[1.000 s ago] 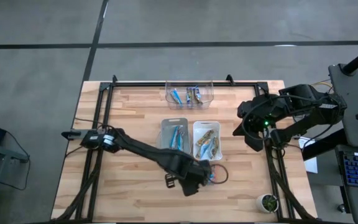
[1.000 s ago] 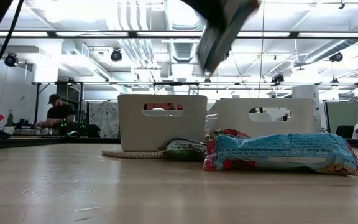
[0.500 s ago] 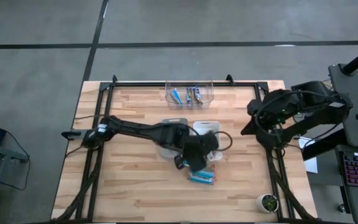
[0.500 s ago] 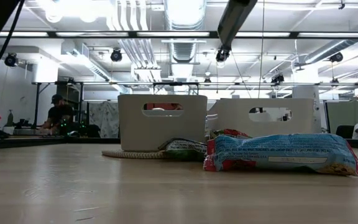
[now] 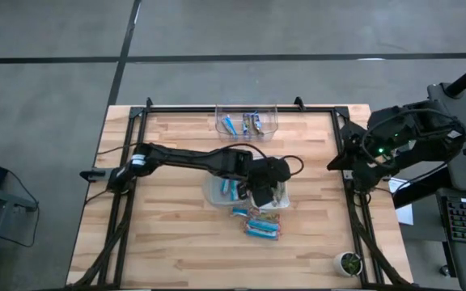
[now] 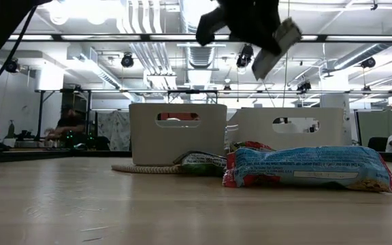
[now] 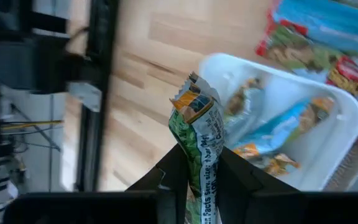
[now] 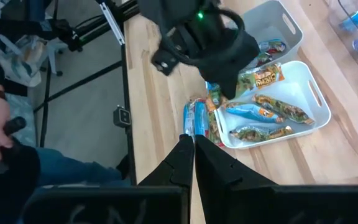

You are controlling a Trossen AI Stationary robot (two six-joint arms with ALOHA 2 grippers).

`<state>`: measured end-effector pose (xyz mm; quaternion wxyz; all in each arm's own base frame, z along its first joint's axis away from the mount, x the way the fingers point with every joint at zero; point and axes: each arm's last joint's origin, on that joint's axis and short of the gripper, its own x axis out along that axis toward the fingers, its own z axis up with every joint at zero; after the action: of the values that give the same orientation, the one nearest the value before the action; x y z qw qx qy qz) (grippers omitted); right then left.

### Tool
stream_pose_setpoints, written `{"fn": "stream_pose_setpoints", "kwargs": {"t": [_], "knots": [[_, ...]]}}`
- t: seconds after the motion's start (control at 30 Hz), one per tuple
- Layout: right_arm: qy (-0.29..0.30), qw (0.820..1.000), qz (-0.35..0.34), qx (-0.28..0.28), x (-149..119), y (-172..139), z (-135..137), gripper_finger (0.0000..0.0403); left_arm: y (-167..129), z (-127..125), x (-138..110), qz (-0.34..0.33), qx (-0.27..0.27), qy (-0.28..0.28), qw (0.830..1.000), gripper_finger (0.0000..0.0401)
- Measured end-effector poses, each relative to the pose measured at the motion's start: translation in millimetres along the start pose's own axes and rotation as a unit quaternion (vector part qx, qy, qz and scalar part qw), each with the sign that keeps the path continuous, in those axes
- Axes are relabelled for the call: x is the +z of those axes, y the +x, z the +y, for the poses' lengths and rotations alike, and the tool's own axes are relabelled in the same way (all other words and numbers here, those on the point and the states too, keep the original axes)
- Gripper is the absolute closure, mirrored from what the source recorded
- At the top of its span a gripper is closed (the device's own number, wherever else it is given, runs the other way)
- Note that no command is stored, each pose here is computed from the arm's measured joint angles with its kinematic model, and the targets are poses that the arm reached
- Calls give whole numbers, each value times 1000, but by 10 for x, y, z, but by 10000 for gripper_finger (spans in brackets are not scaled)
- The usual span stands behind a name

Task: Pick and place Granola Bars by type
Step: Put the orange granola bar into the white bin

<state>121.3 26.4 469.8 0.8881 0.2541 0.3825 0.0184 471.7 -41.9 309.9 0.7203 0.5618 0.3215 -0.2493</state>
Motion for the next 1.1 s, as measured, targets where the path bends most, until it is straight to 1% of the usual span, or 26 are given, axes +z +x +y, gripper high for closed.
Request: {"fn": "stream_pose_setpoints", "kwargs": {"t": [0.1,0.3,0.57,0.8,0.97,1.1], "knots": [[0,1000,-2,0,-7,-15,-4,394,156,-109,-79,10,-20,5,1000,356],[-3,1000,-9,-16,10,11,-7,394,434,-300,-174,22,-20,63,998,356],[-9,1000,-3,-22,34,63,3,394,589,-481,-220,24,-38,91,995,356],[-10,1000,0,-24,46,89,8,394,592,-456,-215,26,-21,94,995,356],[-11,1000,0,-24,44,86,7,394,593,-390,-208,35,13,137,990,356],[-12,1000,0,-24,44,86,7,394,593,-369,-203,34,24,151,988,356]]}}
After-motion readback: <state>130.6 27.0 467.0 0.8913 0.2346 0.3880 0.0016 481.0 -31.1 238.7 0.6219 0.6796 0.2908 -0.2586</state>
